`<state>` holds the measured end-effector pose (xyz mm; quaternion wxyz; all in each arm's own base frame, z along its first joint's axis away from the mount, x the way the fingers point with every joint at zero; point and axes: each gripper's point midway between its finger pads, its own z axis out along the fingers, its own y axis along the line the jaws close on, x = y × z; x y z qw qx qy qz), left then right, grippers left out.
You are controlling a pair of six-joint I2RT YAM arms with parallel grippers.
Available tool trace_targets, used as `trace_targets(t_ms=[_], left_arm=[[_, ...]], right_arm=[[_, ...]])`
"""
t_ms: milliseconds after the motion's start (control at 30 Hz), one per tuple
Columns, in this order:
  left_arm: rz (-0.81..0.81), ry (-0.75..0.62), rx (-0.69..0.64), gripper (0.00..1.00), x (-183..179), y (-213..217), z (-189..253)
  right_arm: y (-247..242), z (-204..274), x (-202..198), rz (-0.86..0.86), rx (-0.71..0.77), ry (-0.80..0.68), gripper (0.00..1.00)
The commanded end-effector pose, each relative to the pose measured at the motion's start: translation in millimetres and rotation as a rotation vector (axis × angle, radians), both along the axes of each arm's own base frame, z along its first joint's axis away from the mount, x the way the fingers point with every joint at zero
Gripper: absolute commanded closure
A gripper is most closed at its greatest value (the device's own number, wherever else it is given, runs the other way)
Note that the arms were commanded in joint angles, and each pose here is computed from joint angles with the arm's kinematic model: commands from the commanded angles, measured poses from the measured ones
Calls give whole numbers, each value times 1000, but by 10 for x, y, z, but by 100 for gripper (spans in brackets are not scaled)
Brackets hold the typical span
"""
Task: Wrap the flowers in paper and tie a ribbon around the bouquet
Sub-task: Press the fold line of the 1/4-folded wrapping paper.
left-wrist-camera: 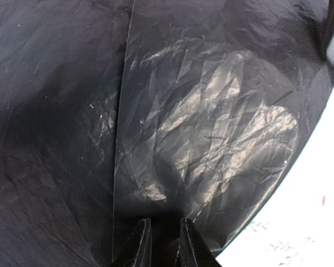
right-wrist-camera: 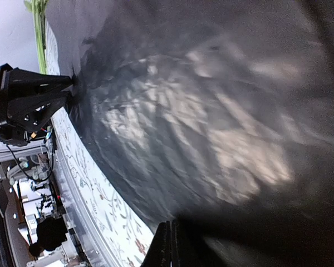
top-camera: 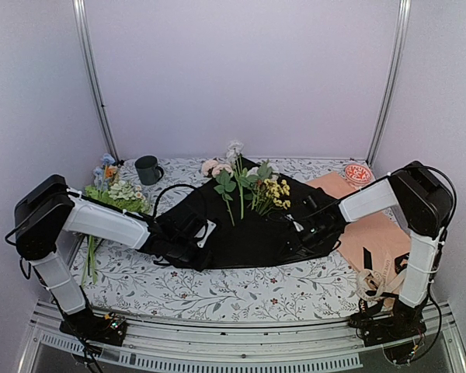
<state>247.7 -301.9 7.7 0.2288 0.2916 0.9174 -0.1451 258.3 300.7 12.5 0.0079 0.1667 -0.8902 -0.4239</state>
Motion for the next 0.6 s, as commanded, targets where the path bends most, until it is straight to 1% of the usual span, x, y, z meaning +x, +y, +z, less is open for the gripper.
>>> trace_targets(t_ms=[0, 100, 233, 567], left_arm=[[3, 218, 193, 81, -464, 495, -556], [12, 219, 189, 81, -449, 516, -537], [16, 225, 185, 81, -446, 534, -533], [23, 219, 178, 81, -440, 551, -497]], right_arm=[[-297, 13, 78, -100, -50, -31, 100], [-542, -38, 66, -172, -82, -20, 100], [-948, -70, 119, -316, -127, -17, 100], [-1402, 13, 64, -495, -204, -38, 100]])
